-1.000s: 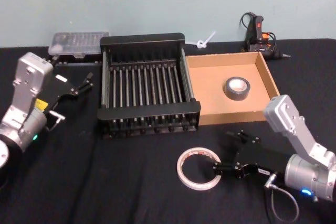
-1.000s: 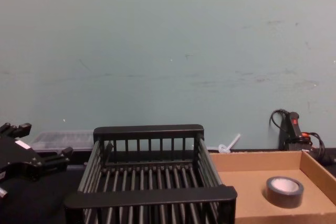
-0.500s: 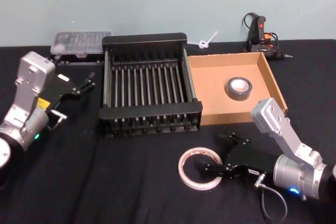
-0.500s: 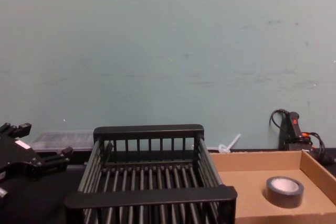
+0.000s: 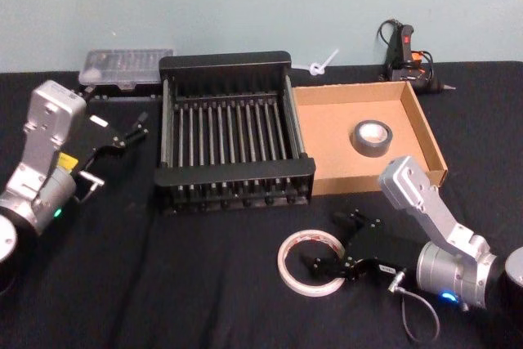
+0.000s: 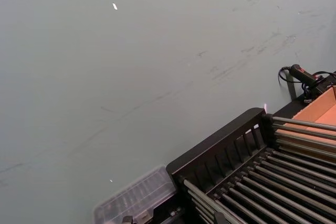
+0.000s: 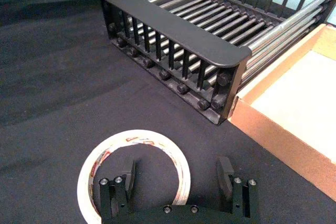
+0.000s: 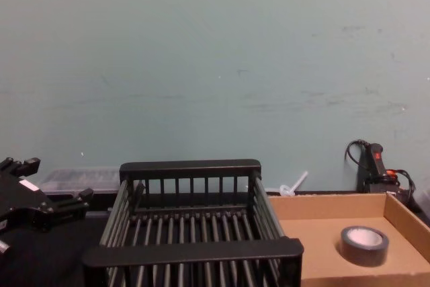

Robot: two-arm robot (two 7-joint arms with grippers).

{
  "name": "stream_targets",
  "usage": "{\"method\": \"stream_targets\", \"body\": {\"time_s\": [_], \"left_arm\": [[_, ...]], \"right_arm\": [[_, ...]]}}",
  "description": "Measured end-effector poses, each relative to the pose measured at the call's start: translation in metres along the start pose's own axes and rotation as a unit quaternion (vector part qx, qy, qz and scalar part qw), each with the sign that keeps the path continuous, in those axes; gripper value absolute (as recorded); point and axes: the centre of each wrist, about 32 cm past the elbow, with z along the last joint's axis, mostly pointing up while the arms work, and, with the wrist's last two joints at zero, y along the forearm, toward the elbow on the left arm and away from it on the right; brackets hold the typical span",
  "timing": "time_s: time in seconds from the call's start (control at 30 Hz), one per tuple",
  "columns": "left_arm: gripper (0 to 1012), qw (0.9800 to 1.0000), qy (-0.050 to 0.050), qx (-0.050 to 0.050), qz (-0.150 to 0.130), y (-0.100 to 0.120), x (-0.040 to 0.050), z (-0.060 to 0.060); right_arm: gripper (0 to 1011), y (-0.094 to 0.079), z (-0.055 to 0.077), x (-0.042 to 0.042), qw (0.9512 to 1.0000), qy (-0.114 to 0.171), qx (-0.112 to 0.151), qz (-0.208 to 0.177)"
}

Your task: Pick up the white tape and place it into the black box , Pick up the silver tape and place it into the brown box.

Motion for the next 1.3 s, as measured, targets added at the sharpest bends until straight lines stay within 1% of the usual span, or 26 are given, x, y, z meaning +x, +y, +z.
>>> {"method": "stream_targets", "body": {"time_s": [0.7, 0.73, 0.77, 0.83, 0.87, 1.07, 1.1, 1.13, 1.17, 1.27, 1.3], "left_arm": [[1001, 1.0, 0.0, 0.0, 0.0, 0.0, 0.0, 0.0], [1001, 1.0, 0.0, 0.0, 0.0, 0.0, 0.0, 0.0], [1001, 1.0, 0.0, 0.0, 0.0, 0.0, 0.0, 0.0], [1001, 1.0, 0.0, 0.0, 0.0, 0.0, 0.0, 0.0], [1001, 1.0, 0.0, 0.0, 0.0, 0.0, 0.0, 0.0], [1001, 1.0, 0.0, 0.0, 0.0, 0.0, 0.0, 0.0], [1001, 1.0, 0.0, 0.0, 0.0, 0.0, 0.0, 0.0], [1001, 1.0, 0.0, 0.0, 0.0, 0.0, 0.0, 0.0], [1001, 1.0, 0.0, 0.0, 0.0, 0.0, 0.0, 0.0], [1001, 1.0, 0.0, 0.0, 0.0, 0.0, 0.0, 0.0], [1001, 1.0, 0.0, 0.0, 0.0, 0.0, 0.0, 0.0]], "right_arm": [[1002, 0.0024, -0.0004, -0.0004, 1.0, -0.003, -0.003, -0.004], [978, 0.0024, -0.0005, -0.0003, 1.0, -0.003, -0.003, -0.004], [978, 0.0023, -0.0005, -0.0003, 1.0, -0.003, -0.003, -0.004], [941, 0.0023, -0.0005, -0.0003, 1.0, -0.003, -0.003, -0.004], [902, 0.0023, -0.0005, -0.0003, 1.0, -0.003, -0.003, -0.004], [765, 0.0021, -0.0005, -0.0002, 1.0, -0.002, -0.004, -0.004], [710, 0.0021, -0.0005, -0.0002, 1.0, -0.002, -0.004, -0.004], [690, 0.0021, -0.0004, -0.0002, 1.0, -0.002, -0.004, -0.004], [628, 0.0021, -0.0004, -0.0001, 1.0, -0.002, -0.004, -0.004], [570, 0.002, -0.0004, -0.0002, 1.0, -0.002, -0.004, -0.004], [508, 0.002, -0.0004, -0.0002, 1.0, -0.002, -0.004, -0.004]]}}
